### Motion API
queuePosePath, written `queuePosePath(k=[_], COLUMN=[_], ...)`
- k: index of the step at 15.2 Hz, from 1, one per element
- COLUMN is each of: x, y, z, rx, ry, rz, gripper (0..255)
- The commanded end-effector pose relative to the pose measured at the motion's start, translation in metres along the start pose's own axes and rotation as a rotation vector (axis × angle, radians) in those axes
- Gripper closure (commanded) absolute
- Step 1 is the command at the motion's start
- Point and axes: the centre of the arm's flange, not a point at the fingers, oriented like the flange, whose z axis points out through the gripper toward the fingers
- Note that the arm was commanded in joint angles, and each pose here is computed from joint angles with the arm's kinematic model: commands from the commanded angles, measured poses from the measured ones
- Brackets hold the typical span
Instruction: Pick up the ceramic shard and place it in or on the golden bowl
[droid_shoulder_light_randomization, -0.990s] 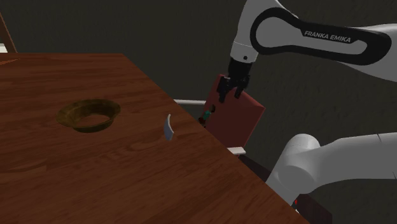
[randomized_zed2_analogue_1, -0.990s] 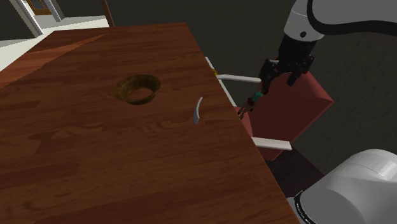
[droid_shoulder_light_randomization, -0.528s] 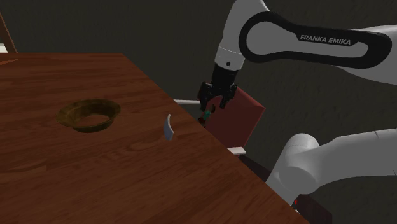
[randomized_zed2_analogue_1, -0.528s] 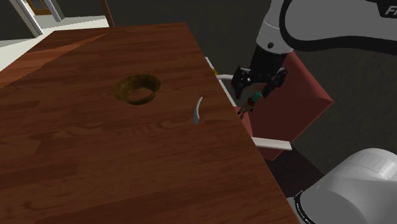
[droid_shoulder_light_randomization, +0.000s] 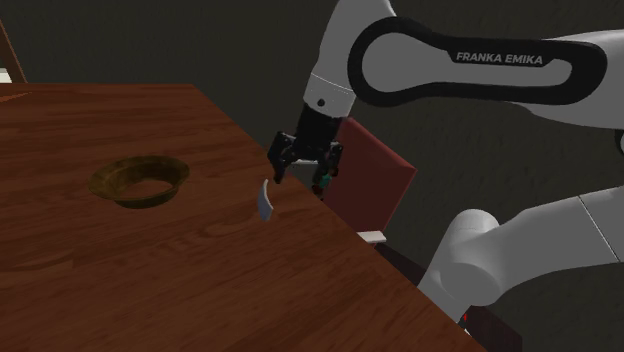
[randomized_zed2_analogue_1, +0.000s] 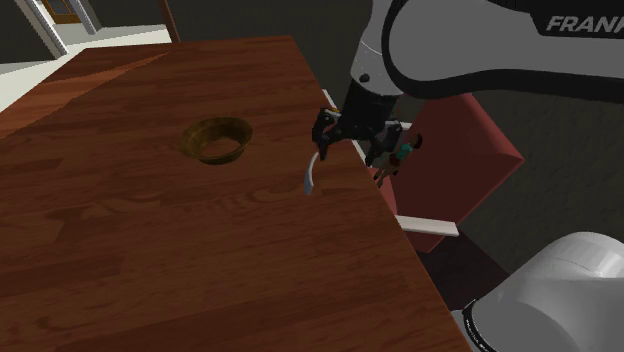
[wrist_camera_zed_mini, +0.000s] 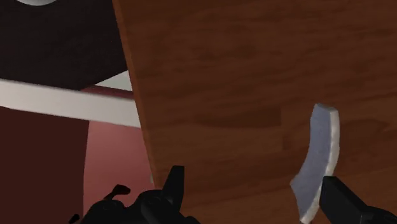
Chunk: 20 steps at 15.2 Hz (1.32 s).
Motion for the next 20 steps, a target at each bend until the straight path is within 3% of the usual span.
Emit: queuePosePath(k=[1, 4, 12, 20], x=[-0.005, -0.008, -0.008, -0.008], y=[-0.022, -0.053, -0.056, -0.056], z=[0.008, 0.013, 0.053, 0.053], rx=[0.029, 0.068, 0.068, 0.068], ry=[0.001, 0.003, 0.003, 0.003], rz=[0.034, 0.080, 0.080, 0.080], gripper=[0, 0, 0, 0])
